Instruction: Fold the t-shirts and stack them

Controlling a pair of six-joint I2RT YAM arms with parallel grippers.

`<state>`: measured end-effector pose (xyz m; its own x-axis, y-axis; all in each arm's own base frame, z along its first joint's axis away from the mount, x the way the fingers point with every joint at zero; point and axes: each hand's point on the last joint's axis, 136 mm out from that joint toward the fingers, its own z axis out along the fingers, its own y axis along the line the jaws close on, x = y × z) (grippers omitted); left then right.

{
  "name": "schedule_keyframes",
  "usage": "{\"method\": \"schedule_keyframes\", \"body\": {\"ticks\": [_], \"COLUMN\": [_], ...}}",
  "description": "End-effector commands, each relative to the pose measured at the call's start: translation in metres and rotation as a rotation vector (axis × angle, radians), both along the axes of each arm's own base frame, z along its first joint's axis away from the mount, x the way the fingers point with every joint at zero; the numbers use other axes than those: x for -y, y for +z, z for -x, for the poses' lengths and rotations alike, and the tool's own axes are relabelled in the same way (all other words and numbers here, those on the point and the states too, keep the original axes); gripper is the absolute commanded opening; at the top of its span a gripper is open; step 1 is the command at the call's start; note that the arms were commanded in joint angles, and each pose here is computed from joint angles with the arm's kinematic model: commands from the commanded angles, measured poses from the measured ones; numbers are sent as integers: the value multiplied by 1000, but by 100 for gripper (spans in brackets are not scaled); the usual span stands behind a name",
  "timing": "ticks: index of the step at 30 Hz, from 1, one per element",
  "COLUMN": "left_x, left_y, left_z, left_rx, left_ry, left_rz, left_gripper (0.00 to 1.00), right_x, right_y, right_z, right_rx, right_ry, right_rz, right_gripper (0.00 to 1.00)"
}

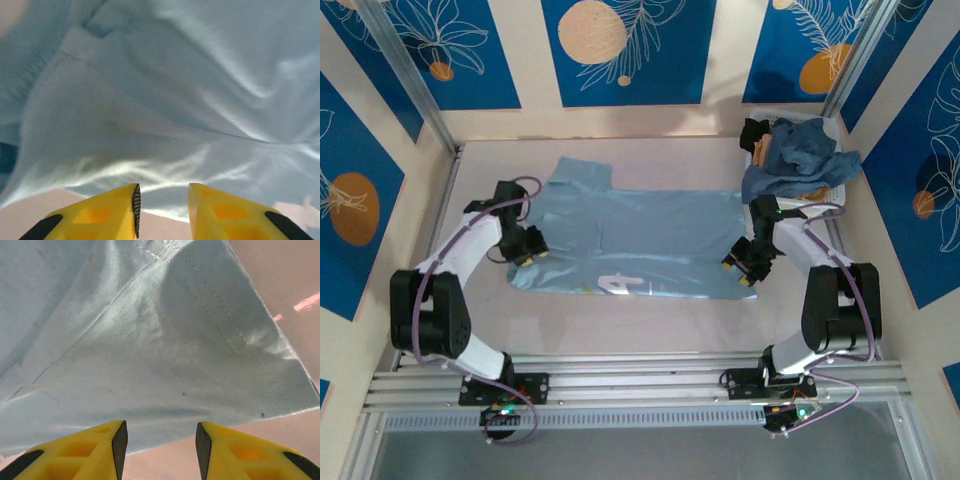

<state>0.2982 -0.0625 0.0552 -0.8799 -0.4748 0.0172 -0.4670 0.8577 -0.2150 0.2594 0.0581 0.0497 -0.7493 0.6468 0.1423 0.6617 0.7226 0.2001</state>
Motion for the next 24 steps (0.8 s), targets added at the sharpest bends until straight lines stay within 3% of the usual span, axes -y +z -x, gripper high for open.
{"method": "schedule_keyframes", "body": {"ticks": [1, 8, 14, 24], "left_x": [-5, -51, -80, -110], "left_y": [-22, -48, -63, -49], "left_z": [-9, -22, 25, 81], "left_rx": [-43, -107, -228, -270], "left_ry": [75, 73, 152, 314], "left_rz": [6, -162, -250, -252], "left_gripper": [29, 29, 29, 36], "right_x": [-5, 8, -4, -38], "right_y": [-8, -29, -40, -39], "right_z": [-4, -5, 0, 34], "right_rx": [-29, -139, -210, -269], "right_ry": [-24, -37, 7, 83], "right_rz": [-10, 62, 73, 78], "right_gripper": [42, 42, 43, 43]}}
